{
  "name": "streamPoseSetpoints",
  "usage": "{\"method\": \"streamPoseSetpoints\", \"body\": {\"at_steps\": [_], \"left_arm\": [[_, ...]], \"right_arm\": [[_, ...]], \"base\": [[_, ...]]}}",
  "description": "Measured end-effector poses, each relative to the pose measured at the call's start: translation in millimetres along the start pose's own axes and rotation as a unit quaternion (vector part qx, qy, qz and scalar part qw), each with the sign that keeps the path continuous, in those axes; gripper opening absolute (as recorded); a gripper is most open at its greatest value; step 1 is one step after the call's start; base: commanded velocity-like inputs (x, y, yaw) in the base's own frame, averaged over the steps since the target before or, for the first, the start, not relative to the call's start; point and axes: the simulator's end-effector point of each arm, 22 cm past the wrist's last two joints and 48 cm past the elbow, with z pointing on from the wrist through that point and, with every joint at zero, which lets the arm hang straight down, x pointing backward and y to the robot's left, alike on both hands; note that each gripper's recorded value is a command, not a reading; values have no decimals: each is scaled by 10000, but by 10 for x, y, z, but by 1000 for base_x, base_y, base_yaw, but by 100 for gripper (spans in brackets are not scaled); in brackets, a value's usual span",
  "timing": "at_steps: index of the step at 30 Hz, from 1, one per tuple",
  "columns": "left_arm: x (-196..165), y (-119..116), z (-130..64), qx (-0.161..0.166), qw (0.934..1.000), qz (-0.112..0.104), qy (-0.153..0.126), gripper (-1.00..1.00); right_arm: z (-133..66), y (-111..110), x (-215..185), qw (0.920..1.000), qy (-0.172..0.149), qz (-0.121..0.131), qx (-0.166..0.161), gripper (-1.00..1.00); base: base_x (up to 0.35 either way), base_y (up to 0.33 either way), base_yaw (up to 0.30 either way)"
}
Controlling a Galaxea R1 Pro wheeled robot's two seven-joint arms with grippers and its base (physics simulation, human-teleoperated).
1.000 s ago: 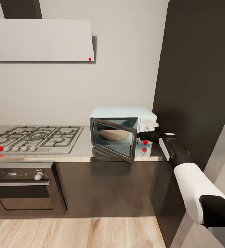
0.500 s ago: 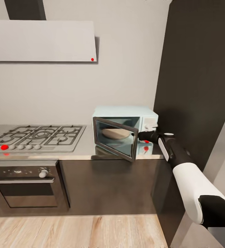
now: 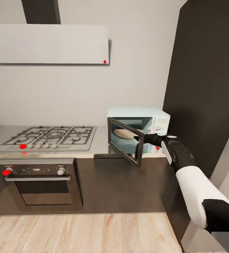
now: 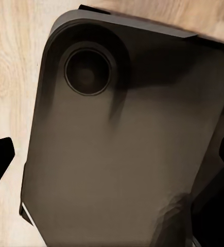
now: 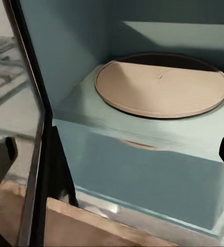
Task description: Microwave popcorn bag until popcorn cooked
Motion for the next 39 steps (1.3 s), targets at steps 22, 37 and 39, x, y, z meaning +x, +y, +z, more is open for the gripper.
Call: {"method": "streamPoseSetpoints", "body": {"at_steps": [22,37,39], "left_arm": [[-2,-1,0,2,10000,4,-1,100],[3,0,0,1,10000,0,2,100],[4,0,0,0,10000,3,3,100]], "right_arm": [[-88,-109,24,9999,37,-37,-157,100],[-237,-301,212,9986,262,-27,-470,100],[-264,-369,222,9987,277,-36,-428,100]], "base": [[-2,286,0],[0,108,0],[0,10,0]]}}
